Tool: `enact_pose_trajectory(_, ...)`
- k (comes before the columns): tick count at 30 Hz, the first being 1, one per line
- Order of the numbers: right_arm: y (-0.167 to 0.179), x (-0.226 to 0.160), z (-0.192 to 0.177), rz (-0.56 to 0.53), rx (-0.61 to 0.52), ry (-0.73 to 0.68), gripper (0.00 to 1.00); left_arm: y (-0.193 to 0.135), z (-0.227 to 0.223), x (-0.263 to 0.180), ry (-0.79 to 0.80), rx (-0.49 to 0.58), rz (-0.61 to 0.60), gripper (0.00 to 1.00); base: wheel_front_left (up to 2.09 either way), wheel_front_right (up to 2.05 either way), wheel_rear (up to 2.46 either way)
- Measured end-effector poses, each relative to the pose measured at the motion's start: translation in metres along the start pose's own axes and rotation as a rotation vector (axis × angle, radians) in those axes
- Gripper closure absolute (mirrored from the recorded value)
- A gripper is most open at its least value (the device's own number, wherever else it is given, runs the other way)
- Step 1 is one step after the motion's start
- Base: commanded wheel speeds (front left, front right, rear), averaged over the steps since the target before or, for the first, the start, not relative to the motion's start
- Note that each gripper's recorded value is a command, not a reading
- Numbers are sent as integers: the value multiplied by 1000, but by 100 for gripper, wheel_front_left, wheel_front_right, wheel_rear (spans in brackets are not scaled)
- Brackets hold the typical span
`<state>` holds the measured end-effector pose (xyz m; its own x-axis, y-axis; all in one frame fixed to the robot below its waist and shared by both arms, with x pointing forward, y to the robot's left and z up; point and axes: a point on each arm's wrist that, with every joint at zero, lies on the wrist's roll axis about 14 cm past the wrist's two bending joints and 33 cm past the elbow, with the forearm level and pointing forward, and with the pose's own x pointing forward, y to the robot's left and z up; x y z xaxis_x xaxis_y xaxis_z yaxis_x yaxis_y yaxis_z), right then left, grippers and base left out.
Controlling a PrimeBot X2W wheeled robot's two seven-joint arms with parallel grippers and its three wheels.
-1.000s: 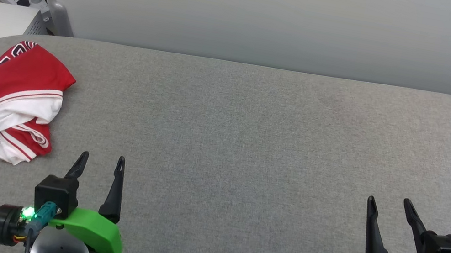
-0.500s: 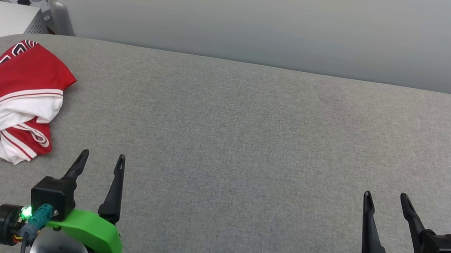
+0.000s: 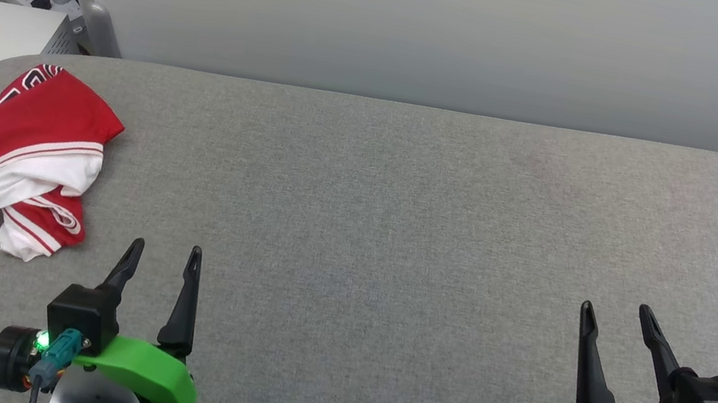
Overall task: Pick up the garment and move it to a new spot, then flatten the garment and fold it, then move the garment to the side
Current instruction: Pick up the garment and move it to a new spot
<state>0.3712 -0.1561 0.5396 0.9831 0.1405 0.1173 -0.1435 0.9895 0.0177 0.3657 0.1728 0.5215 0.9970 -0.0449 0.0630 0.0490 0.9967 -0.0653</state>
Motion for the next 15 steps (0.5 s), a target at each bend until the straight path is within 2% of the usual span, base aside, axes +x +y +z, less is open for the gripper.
enact_pose_trajectory(15, 4, 2, -10, 12, 7, 12, 0, -1, -15, -3, 29, -33, -4, 0, 0, 0, 0)
